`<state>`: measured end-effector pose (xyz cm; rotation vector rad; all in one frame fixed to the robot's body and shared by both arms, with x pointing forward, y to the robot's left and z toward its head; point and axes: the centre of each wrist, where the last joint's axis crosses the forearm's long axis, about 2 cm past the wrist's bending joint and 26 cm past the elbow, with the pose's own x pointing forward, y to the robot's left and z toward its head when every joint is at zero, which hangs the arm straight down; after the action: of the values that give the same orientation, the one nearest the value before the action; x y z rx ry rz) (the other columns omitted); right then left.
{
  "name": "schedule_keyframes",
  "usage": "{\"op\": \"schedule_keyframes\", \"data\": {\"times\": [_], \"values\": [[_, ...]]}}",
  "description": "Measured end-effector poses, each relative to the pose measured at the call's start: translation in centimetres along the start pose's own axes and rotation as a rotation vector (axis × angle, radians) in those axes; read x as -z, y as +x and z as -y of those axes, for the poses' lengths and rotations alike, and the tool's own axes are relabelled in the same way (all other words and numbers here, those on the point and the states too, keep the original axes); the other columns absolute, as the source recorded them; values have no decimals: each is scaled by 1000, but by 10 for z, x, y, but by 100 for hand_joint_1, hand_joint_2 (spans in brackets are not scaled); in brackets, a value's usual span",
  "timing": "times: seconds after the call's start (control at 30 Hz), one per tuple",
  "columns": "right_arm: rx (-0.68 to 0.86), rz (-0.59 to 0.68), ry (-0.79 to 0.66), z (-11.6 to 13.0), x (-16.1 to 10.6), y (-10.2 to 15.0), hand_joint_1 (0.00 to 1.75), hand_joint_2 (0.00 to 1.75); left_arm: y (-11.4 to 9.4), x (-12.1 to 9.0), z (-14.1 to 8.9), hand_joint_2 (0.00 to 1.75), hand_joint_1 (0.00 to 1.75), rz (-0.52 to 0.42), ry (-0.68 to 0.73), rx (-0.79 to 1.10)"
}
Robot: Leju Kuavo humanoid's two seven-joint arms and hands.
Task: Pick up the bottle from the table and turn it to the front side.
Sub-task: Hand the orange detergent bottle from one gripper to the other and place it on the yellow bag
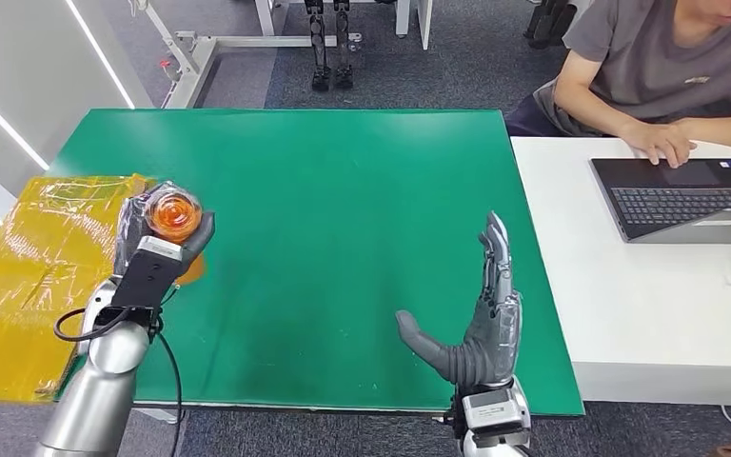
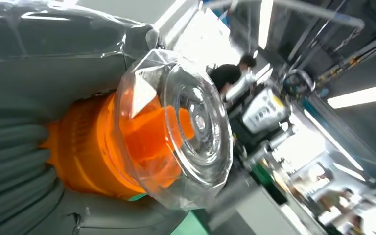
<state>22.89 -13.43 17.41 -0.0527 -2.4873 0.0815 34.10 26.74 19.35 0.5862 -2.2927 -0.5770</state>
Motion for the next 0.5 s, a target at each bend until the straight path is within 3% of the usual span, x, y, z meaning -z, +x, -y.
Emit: {"op": "schedule_keyframes", "data": {"times": [0.2,0.5], "values": [[22,-10,8,-1,-2,0,0,175,-21,-14,-28,175,175,49,43,344],[49,-14,17,-3,-2,1,0,175,-33,-39,-49,175,175,121,53,572]]}}
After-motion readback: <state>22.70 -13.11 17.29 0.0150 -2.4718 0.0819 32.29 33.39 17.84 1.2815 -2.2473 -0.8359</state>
